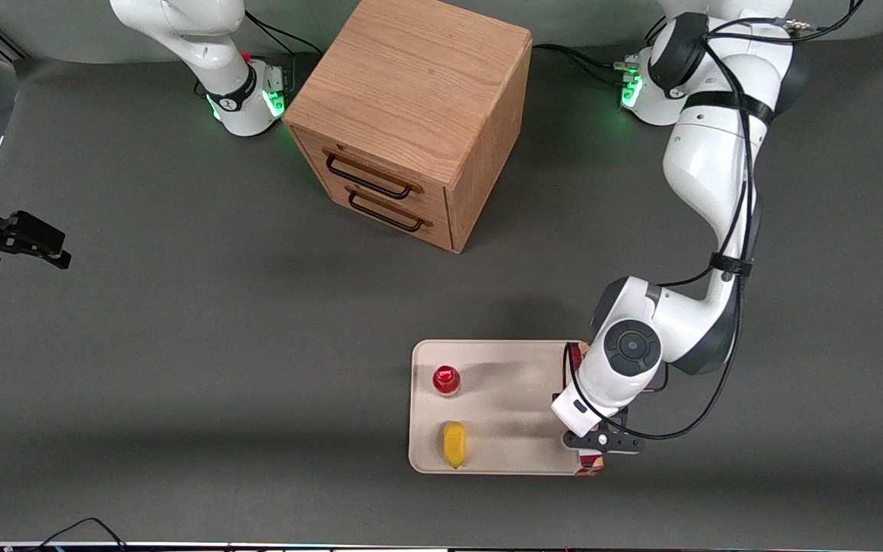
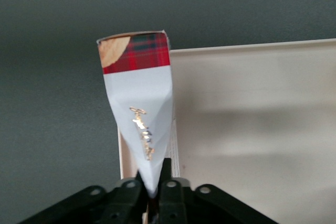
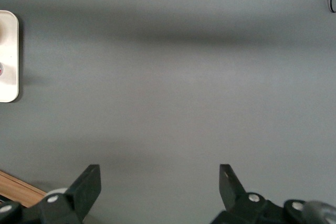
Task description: Place red cookie box on tray
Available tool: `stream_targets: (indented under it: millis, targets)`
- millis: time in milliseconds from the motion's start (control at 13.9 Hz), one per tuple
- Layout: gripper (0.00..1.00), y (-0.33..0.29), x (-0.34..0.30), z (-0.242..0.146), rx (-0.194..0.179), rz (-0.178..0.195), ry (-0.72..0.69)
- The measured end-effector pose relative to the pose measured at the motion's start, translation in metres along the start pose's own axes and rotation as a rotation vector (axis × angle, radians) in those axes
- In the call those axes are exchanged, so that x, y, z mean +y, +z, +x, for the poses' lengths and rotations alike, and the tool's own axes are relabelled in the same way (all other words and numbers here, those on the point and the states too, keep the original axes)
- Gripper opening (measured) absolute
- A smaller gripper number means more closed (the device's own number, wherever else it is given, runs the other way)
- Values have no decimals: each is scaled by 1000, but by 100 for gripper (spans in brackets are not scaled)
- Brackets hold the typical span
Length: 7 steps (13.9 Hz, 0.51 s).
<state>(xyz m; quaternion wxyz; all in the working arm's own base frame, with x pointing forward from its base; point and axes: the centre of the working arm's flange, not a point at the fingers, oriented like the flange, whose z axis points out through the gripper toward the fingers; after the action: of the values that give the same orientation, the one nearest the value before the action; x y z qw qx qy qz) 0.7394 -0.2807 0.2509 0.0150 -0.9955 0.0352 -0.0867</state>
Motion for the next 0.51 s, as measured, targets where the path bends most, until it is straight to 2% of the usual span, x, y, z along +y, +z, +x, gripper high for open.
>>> stream_targets:
  millis: [216,505]
  targets:
    - [54,-11,-3,6,17,12,-3]
    - [97,-76,-42,20,-23,58,-40]
